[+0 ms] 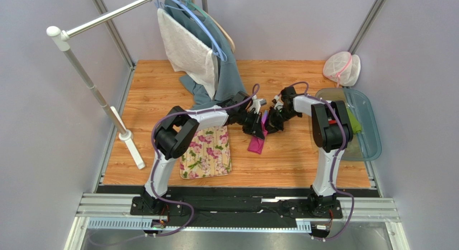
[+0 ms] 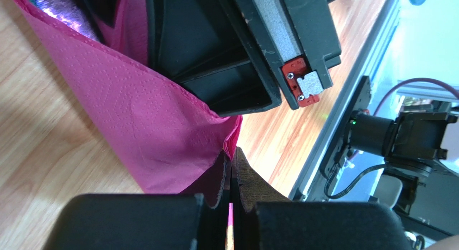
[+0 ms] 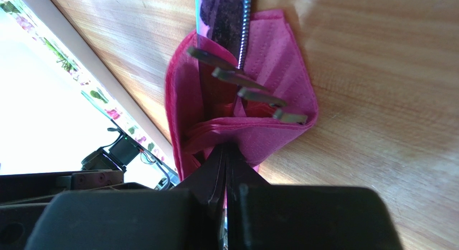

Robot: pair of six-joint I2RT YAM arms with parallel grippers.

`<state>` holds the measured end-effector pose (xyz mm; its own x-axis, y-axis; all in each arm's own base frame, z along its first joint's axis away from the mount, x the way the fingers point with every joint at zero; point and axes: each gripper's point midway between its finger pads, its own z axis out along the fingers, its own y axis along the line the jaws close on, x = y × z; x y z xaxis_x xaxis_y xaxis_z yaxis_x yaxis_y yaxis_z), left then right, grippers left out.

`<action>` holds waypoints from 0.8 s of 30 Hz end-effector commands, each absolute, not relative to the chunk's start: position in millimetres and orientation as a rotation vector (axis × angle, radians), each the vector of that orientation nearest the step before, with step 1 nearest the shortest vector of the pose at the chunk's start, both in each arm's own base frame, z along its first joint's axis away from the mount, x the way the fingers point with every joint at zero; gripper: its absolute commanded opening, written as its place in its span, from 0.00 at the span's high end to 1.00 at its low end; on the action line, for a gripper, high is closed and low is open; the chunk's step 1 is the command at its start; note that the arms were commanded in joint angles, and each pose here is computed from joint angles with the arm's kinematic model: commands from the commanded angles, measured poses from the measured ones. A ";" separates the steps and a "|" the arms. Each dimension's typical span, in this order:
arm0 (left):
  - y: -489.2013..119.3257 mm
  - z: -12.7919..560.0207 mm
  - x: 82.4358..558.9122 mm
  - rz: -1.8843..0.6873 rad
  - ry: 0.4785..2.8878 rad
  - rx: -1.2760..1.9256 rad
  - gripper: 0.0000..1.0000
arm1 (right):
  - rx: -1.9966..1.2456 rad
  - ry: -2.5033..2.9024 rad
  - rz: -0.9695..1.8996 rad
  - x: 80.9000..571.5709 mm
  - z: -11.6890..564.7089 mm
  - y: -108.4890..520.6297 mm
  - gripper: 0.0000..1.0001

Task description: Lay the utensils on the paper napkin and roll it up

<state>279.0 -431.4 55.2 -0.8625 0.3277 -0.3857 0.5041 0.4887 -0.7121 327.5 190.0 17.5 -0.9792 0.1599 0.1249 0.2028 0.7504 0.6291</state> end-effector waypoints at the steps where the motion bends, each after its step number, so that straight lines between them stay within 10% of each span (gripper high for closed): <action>1: -450.5 88.5 277.5 -1.452 2.387 0.732 1.00 | -0.307 -2.925 -0.899 323.7 -17.0 180.2 1.00; 24: -461.9 28.0 265.1 -1.548 2.443 0.643 1.00 | -0.321 -2.902 -0.909 319.2 -19.8 179.8 1.00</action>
